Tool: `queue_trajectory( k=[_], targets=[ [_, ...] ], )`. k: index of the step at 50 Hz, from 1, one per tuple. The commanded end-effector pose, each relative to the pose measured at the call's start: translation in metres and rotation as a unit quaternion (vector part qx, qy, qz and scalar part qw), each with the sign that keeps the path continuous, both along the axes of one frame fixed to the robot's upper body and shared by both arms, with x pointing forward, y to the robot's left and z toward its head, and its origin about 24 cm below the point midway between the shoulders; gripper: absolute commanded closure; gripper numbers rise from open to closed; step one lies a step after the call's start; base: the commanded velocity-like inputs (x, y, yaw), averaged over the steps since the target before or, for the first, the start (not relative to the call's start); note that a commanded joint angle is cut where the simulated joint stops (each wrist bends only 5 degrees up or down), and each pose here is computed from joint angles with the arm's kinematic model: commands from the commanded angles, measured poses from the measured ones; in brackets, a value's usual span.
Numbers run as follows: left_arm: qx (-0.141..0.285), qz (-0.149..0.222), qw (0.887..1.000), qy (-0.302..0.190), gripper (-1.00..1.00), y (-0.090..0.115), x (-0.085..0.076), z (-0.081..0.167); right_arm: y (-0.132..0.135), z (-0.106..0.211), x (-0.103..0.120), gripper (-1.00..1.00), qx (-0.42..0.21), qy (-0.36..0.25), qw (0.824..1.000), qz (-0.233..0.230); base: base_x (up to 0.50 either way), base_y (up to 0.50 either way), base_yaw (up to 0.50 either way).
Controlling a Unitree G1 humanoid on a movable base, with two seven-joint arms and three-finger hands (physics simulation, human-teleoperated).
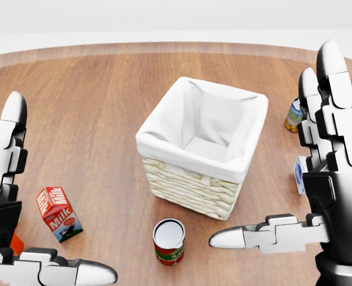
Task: Pick the milk and place it in the basket.
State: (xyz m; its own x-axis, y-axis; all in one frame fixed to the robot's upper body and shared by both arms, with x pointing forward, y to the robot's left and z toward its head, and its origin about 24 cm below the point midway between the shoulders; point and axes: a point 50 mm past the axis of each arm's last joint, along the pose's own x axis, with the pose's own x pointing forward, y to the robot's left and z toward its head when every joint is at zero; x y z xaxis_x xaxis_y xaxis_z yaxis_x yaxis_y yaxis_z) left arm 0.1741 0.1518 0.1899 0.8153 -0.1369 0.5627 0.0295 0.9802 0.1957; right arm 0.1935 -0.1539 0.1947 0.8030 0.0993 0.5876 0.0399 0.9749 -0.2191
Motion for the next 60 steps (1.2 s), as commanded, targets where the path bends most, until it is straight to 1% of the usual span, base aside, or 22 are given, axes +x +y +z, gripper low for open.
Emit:
queue_trajectory(
  k=[1,15,27,34,38,43,45,46,50,51,53,54,57,58,59,60],
  targets=[
    [-0.001,0.0,1.0,0.005,-1.0,0.0,0.001,-0.002,0.0,0.001,0.0,-1.0,0.001,-0.002,1.0,0.001,0.27,0.0,0.0],
    [-0.001,0.001,1.0,0.013,-1.0,0.001,0.001,-0.005,-0.001,0.002,-0.002,-1.0,0.005,-0.004,1.0,0.004,0.27,-0.01,0.0],
    [-0.002,0.002,1.0,0.019,-1.0,0.001,0.001,-0.007,-0.001,0.001,-0.002,-1.0,0.005,-0.002,1.0,0.002,0.27,-0.18,0.0],
    [-0.003,0.002,1.0,0.021,-1.0,0.001,0.002,-0.008,-0.001,0.0,-0.002,-1.0,0.004,0.0,1.0,0.003,0.2,-0.02,0.0],
    [-0.002,0.003,1.0,0.022,-1.0,0.001,0.004,-0.008,0.0,0.0,-0.001,-1.0,0.003,0.001,1.0,0.002,0.15,0.0,0.0],
    [-0.002,0.015,1.0,0.026,-1.0,0.004,0.009,-0.011,0.001,0.001,-0.002,-1.0,0.0,-0.002,1.0,0.0,0.0,0.0,0.0],
    [0.0,0.012,0.999,0.031,-1.0,0.003,0.01,-0.012,0.001,0.001,-0.003,-1.0,0.001,-0.003,1.0,0.0,0.0,0.0,0.0],
    [0.01,0.024,0.999,0.039,-1.0,0.004,0.013,-0.015,0.001,0.001,-0.002,-1.0,0.001,-0.002,1.0,-0.002,0.0,0.0,0.0],
    [0.008,0.039,0.998,0.049,-1.0,0.01,0.026,-0.02,0.001,0.001,-0.002,-1.0,0.0,-0.002,1.0,-0.001,0.0,0.0,0.0],
    [0.01,0.04,0.998,0.052,-1.0,0.012,0.028,-0.021,0.001,0.001,-0.002,-1.0,0.0,-0.003,1.0,-0.001,0.0,0.0,0.0],
    [0.006,0.03,0.998,0.056,-1.0,0.017,0.034,-0.022,0.0,0.002,-0.002,-1.0,0.0,-0.005,1.0,-0.002,0.0,0.0,0.0],
    [0.009,0.032,0.998,0.056,-1.0,0.019,0.036,-0.022,0.0,0.002,-0.002,-1.0,0.0,-0.006,1.0,-0.002,0.0,0.0,0.0],
    [0.038,0.067,0.994,0.075,-1.0,0.03,0.048,-0.028,0.0,0.002,-0.002,-1.0,0.001,-0.006,1.0,-0.002,0.0,0.0,0.0],
    [0.06,0.091,0.99,0.089,-1.0,0.037,0.055,-0.034,0.0,0.003,-0.002,-1.0,0.001,-0.008,1.0,-0.003,0.0,0.0,0.0],
    [0.06,0.09,0.99,0.094,-1.0,0.04,0.057,-0.036,-0.001,0.003,-0.003,-1.0,0.001,-0.008,1.0,-0.002,0.0,0.0,0.0],
    [0.071,0.095,0.989,0.092,-1.0,0.045,0.059,-0.037,-0.001,0.003,-0.003,-1.0,0.001,-0.01,1.0,-0.003,0.0,0.0,0.0]
  ],
)
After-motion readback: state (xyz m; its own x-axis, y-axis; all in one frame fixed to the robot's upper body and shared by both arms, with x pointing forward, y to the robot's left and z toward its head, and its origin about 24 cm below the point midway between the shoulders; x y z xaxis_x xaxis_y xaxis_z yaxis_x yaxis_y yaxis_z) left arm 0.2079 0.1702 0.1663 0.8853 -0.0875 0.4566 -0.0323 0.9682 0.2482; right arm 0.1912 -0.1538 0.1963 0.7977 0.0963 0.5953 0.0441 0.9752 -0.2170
